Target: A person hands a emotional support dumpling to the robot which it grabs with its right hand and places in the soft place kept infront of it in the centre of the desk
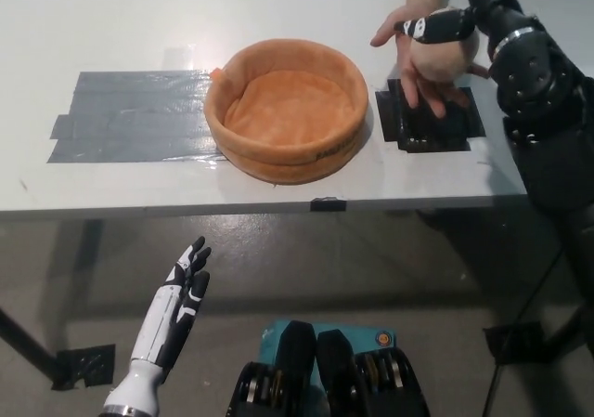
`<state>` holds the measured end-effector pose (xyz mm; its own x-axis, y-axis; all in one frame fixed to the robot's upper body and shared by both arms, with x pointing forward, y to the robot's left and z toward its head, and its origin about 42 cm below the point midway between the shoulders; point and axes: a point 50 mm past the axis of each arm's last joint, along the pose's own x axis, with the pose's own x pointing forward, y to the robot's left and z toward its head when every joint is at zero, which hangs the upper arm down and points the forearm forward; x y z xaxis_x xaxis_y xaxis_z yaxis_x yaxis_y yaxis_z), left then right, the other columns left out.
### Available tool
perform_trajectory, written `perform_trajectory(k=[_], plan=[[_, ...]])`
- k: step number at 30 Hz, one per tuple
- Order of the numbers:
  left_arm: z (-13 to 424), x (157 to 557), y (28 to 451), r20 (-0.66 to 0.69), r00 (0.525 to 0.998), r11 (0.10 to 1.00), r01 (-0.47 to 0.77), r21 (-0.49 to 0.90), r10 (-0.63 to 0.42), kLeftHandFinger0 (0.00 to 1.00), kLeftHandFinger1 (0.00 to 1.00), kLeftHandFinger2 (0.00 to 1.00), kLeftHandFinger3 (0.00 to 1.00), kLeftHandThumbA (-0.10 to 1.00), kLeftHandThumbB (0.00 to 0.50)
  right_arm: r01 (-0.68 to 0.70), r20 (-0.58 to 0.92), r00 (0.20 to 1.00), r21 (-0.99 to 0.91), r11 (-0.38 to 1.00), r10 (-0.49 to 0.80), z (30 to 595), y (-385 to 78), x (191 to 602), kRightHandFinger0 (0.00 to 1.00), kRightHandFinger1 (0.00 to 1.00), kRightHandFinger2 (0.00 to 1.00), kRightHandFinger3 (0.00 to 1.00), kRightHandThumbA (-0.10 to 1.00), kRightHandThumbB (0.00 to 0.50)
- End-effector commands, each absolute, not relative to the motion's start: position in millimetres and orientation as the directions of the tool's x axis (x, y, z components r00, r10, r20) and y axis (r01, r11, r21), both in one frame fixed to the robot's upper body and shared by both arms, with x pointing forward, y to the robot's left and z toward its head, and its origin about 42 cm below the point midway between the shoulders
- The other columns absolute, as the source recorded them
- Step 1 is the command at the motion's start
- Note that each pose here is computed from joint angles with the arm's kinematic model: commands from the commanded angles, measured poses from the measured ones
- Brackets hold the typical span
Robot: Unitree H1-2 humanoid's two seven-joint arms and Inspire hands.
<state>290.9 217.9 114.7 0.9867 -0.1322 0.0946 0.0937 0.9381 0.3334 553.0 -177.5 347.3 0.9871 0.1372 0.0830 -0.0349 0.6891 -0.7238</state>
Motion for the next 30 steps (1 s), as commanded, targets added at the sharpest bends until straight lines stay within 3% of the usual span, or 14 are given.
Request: perform_trajectory(k=[1, 7, 16, 18, 20, 21, 22, 23, 24, 25, 26, 27, 29, 30], plan=[[130, 295, 215, 0.159, 0.978, 0.936, 0.074, 0.344, -0.136, 1.00, 1.00, 1.00, 1.00, 1.00, 0.057, 0.006, 0.119, 0.986, -0.723, 0.690, 0.116, 370, -171, 565, 1.00, 1.00, 1.00, 1.00, 0.89, 0.382], [131, 297, 216, 0.172, 0.975, 0.935, 0.073, 0.347, -0.140, 1.00, 1.00, 1.00, 1.00, 1.00, 0.056, -0.004, 0.076, 0.993, -0.752, 0.659, 0.093, 352, -179, 572, 1.00, 1.00, 1.00, 1.00, 0.89, 0.350], [131, 298, 215, 0.170, 0.976, 0.935, 0.073, 0.347, -0.139, 1.00, 1.00, 1.00, 1.00, 1.00, 0.047, -0.012, 0.024, 0.998, -0.817, 0.576, 0.055, 341, -191, 577, 1.00, 1.00, 1.00, 1.00, 0.95, 0.354], [131, 298, 215, 0.172, 0.975, 0.935, 0.072, 0.347, -0.139, 1.00, 1.00, 1.00, 1.00, 1.00, 0.040, -0.017, 0.008, 0.999, -0.815, 0.579, 0.040, 337, -192, 578, 1.00, 1.00, 1.00, 1.00, 0.88, 0.351], [130, 298, 215, 0.171, 0.975, 0.935, 0.073, 0.347, -0.140, 1.00, 1.00, 1.00, 1.00, 1.00, 0.040, -0.002, 0.016, 1.000, -0.799, 0.601, 0.026, 334, -193, 580, 1.00, 1.00, 1.00, 1.00, 0.73, 0.317], [130, 297, 215, 0.172, 0.975, 0.935, 0.073, 0.348, -0.140, 1.00, 1.00, 1.00, 1.00, 1.00, 0.034, 0.047, 0.062, 0.998, -0.763, 0.645, 0.001, 331, -193, 580, 0.87, 0.99, 1.00, 1.00, 0.31, 0.276], [130, 297, 215, 0.172, 0.975, 0.935, 0.073, 0.347, -0.140, 1.00, 1.00, 1.00, 1.00, 1.00, 0.036, 0.087, 0.102, 0.995, -0.760, 0.645, -0.014, 328, -193, 581, 0.41, 0.55, 0.67, 0.74, -0.08, 0.229], [131, 298, 215, 0.171, 0.975, 0.936, 0.074, 0.346, -0.140, 1.00, 1.00, 1.00, 1.00, 1.00, 0.038, 0.108, 0.127, 0.992, -0.756, 0.646, -0.016, 327, -193, 581, 0.22, 0.39, 0.54, 0.63, -0.10, 0.244], [131, 299, 215, 0.172, 0.975, 0.935, 0.075, 0.346, -0.141, 1.00, 1.00, 1.00, 1.00, 1.00, 0.038, 0.124, 0.151, 0.988, -0.748, 0.652, -0.015, 327, -193, 581, 0.11, 0.30, 0.45, 0.57, -0.10, 0.232], [131, 299, 215, 0.171, 0.975, 0.935, 0.074, 0.346, -0.141, 1.00, 1.00, 1.00, 1.00, 1.00, 0.038, 0.139, 0.179, 0.984, -0.734, 0.665, -0.008, 326, -192, 580, 0.00, 0.28, 0.57, 0.58, -0.10, 0.222], [131, 300, 214, 0.173, 0.975, 0.935, 0.074, 0.347, -0.142, 1.00, 1.00, 1.00, 1.00, 1.00, 0.037, 0.145, 0.189, 0.982, -0.729, 0.668, -0.007, 327, -192, 580, 0.00, 0.33, 0.69, 0.67, -0.10, 0.212], [132, 300, 215, 0.174, 0.974, 0.933, 0.075, 0.351, -0.143, 1.00, 1.00, 1.00, 1.00, 1.00, 0.036, 0.154, 0.206, 0.979, -0.722, 0.675, -0.003, 327, -190, 580, 0.00, 0.43, 0.88, 0.84, -0.10, 0.198], [132, 300, 214, 0.175, 0.974, 0.935, 0.076, 0.348, -0.144, 1.00, 1.00, 1.00, 1.00, 1.00, 0.036, 0.179, 0.251, 0.968, -0.714, 0.677, 0.008, 326, -188, 579, 0.09, 0.59, 0.98, 0.92, -0.10, 0.207], [132, 300, 214, 0.175, 0.974, 0.934, 0.076, 0.348, -0.145, 1.00, 1.00, 1.00, 1.00, 1.00, 0.037, 0.182, 0.255, 0.967, -0.714, 0.676, 0.008, 326, -189, 579, 0.08, 0.60, 0.98, 0.93, -0.10, 0.202]])
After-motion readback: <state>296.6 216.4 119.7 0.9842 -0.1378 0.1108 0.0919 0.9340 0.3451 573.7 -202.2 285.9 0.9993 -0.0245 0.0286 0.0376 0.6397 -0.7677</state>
